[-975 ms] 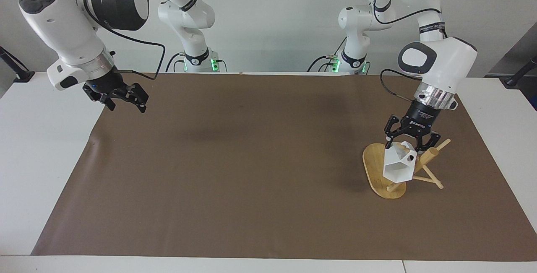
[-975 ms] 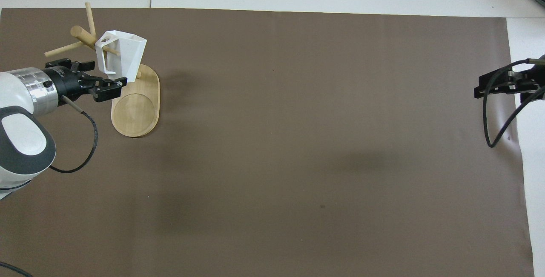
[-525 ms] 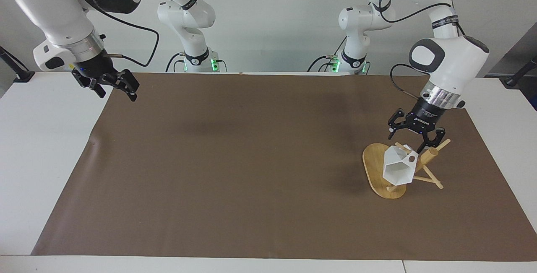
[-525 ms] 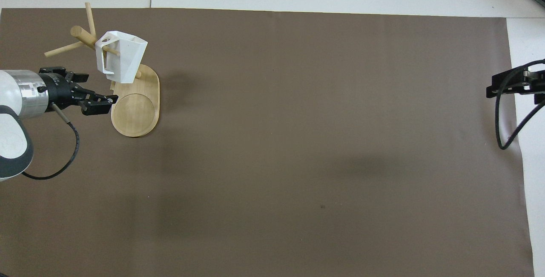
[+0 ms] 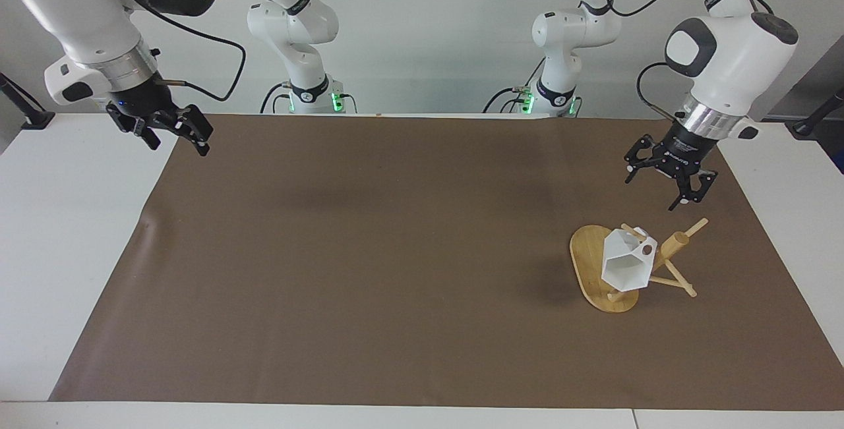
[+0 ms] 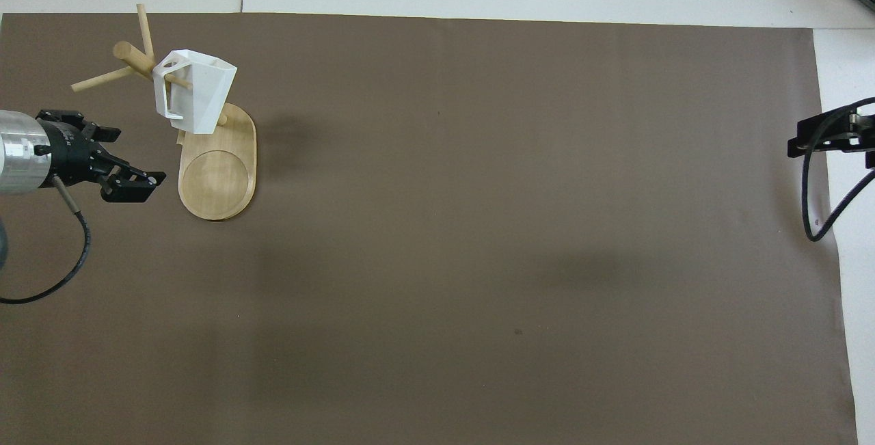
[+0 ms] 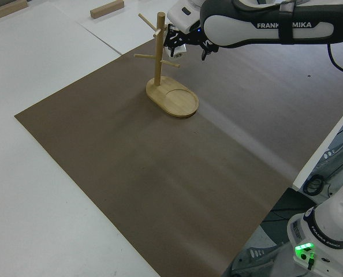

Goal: Hang cup on rack

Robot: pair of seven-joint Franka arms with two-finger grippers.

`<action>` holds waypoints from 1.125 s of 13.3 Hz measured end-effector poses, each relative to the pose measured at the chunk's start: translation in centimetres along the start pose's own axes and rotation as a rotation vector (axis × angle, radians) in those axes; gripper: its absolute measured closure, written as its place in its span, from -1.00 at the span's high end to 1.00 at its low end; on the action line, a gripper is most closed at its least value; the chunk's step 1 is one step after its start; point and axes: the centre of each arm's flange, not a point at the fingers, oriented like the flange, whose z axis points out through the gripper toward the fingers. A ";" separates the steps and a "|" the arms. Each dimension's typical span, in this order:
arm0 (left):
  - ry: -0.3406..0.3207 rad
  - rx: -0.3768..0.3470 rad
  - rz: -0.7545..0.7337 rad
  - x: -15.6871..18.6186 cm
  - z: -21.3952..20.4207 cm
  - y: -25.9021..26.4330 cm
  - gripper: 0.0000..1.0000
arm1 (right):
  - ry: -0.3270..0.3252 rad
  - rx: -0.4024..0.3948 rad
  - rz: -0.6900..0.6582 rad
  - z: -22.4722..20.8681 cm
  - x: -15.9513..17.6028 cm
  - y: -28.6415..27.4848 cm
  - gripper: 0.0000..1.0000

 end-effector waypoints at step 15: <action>0.018 0.162 1.836 0.8 -7.4 -1.2 1.00 | -0.002 0.000 -0.010 0.1 0.0 -0.1 1.00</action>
